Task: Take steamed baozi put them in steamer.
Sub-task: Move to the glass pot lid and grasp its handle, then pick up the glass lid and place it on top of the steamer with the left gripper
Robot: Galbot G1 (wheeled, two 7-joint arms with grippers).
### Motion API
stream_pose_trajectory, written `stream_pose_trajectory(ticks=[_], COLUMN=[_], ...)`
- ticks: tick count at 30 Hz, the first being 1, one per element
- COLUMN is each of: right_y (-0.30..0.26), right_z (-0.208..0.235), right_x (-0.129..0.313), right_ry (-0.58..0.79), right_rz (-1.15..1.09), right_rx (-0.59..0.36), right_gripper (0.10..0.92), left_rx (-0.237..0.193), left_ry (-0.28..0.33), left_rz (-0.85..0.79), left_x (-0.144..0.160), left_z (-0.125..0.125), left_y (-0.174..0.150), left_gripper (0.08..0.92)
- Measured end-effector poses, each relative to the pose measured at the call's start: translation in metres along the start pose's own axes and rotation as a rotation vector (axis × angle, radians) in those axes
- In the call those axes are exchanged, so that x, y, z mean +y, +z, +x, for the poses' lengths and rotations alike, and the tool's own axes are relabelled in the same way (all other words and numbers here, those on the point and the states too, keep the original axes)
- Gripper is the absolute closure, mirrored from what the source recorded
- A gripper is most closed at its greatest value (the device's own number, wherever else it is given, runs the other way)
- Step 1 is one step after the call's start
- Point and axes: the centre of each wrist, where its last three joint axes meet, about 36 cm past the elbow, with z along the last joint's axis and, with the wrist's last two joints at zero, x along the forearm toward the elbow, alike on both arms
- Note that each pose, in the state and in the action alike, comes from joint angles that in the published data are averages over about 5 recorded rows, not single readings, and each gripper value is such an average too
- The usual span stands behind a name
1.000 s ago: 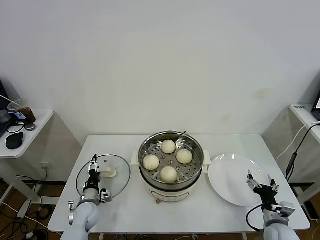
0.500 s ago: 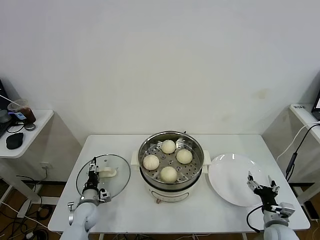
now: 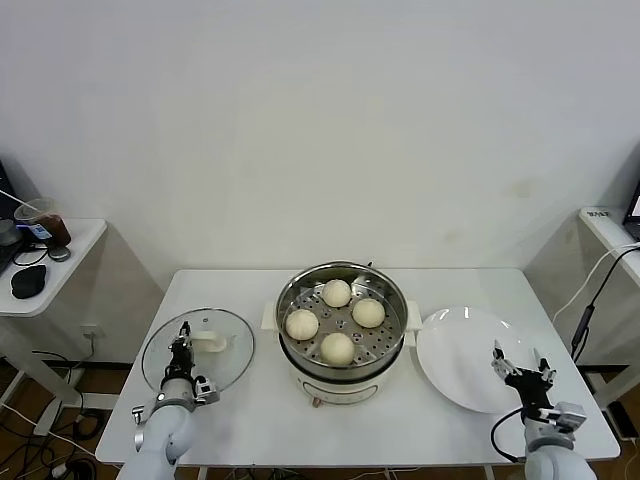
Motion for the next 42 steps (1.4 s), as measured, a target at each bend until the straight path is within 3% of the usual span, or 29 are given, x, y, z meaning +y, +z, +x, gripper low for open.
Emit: stream_pose_trajectory(ticks=[10,19,25,33,42], right_y=[-0.007,-0.009,-0.009,-0.011,-0.003], right_z=[-0.001,0.000,0.000,-0.002,0.001], right_x=[0.002,0.012,0.014,0.020,0.019], right_ry=[-0.007,-0.025,-0.031,-0.035,-0.025], right_rz=[0.000,-0.009,-0.011,-0.026,-0.032], right_rx=[-0.014,-0.023,-0.024,-0.034,-0.026], right_gripper=[0.200,0.200,0.200,0.200,0.200], left_rx=[0.065,0.209,0.263,0.270,0.200], left_ry=[-0.022,-0.073,-0.110,-0.152,-0.171], left_rz=[0.061,0.024,0.006,0.029,0.055], left_x=[0.036,0.094,0.123,0.160,0.183], left_z=[0.022,0.043,0.062,0.087,0.110], left_y=[-0.017,-0.045,-0.060,-0.093,-0.137], left_gripper=[0.828,0.828,0.828,0.828,0.828])
